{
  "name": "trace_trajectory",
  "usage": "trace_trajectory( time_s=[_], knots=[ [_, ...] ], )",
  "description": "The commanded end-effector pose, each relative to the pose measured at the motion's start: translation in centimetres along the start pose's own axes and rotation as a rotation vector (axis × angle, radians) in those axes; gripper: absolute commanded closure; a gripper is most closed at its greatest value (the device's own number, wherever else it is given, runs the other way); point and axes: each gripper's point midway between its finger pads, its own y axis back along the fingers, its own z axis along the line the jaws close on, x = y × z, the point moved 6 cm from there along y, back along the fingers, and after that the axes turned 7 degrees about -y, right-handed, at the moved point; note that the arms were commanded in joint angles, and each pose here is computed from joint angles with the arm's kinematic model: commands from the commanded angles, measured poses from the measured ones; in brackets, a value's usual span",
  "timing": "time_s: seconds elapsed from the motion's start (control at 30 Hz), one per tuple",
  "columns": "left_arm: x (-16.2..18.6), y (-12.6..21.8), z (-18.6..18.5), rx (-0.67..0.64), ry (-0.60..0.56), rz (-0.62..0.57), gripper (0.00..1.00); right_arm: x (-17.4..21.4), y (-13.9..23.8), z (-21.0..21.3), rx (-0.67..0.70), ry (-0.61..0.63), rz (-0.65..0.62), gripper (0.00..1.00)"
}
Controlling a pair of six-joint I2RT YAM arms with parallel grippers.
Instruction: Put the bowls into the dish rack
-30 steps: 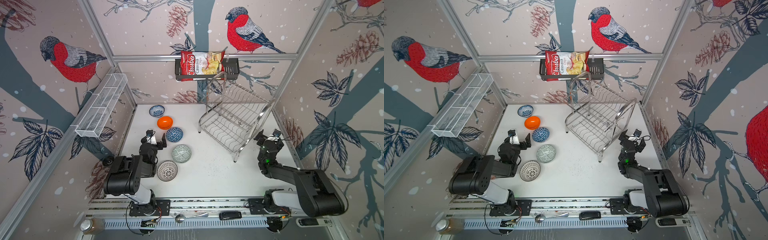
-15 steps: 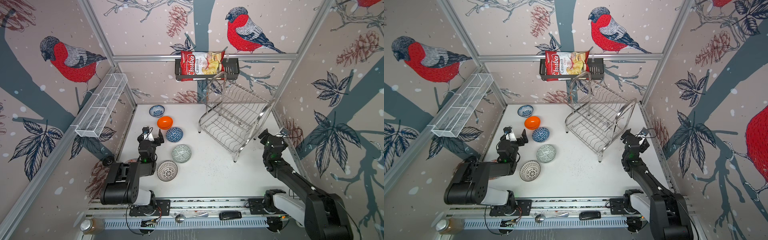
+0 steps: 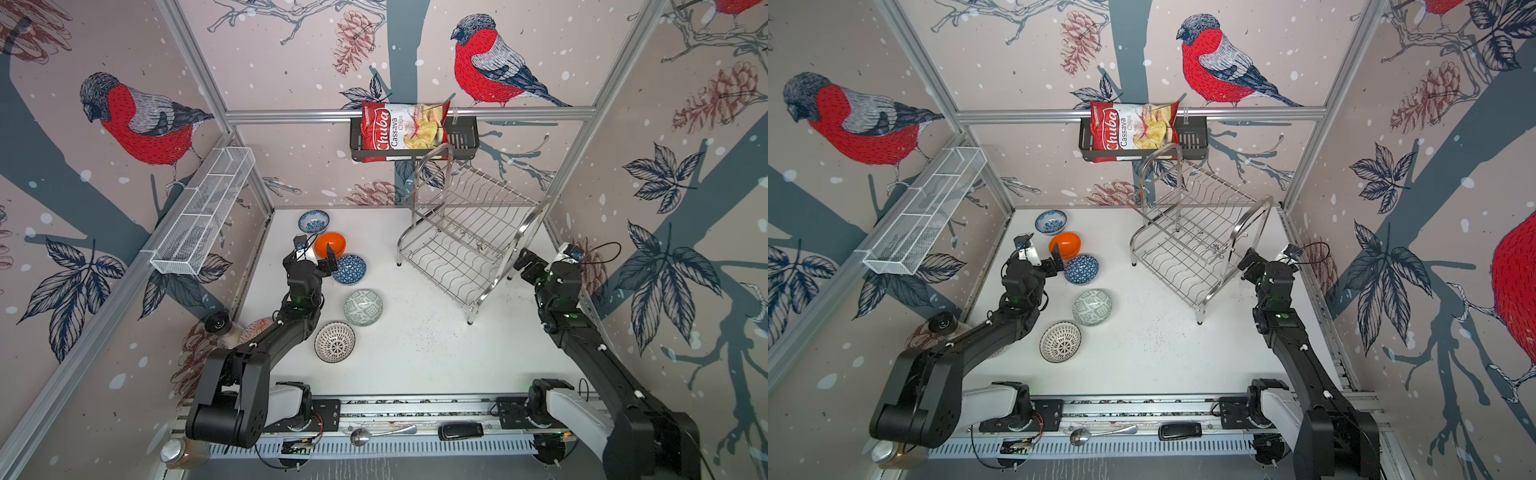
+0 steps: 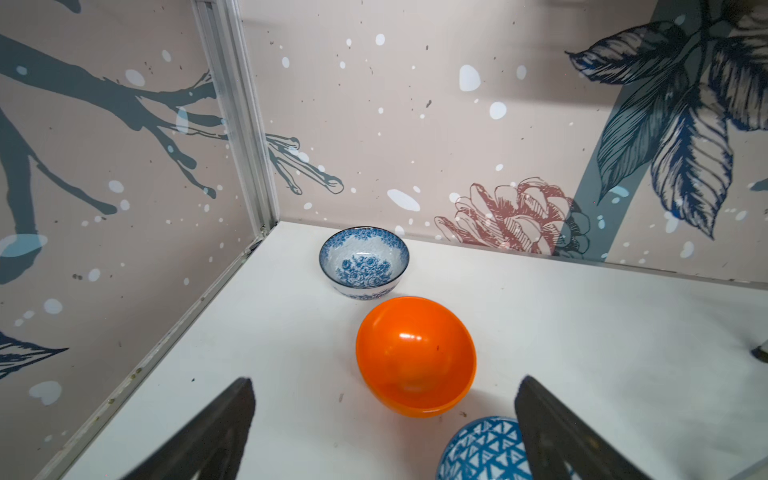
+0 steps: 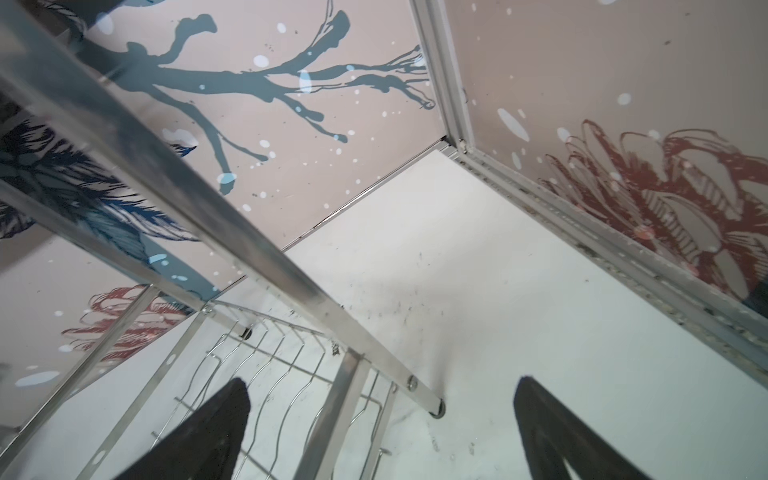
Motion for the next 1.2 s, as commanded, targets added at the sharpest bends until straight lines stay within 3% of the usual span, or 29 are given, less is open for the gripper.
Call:
trace_trajectory(
  time_s=[0.0, 0.27, 0.57, 0.9, 1.03, 1.17],
  knots=[
    [-1.1, 0.0, -1.8, 0.072, 0.072, 0.017, 0.02, 0.9, 0.1, 1.1, -0.089, -0.048, 0.089, 0.02],
    [-4.1, 0.5, -7.8, 0.293, 0.085, -0.012, 0.02, 2.4, -0.8, 1.3, -0.146, -0.102, 0.22, 0.11],
    [-3.5, 2.5, -14.5, 0.466, 0.002, 0.005, 0.02, 4.5, -2.0, -0.1, -0.17, -0.18, 0.345, 0.23],
    [-3.0, 2.8, -16.6, 0.516, 0.022, 0.047, 0.02, 4.7, -3.7, -1.2, -0.154, -0.207, 0.379, 0.49],
    [-3.6, 3.1, -16.8, 0.537, 0.042, 0.03, 0.02, 3.7, -4.2, -1.2, -0.148, -0.195, 0.362, 0.57],
    [-3.6, 3.2, -17.2, 0.554, 0.046, 0.024, 0.02, 3.6, -5.3, -1.6, -0.125, -0.194, 0.375, 0.57]
  ],
)
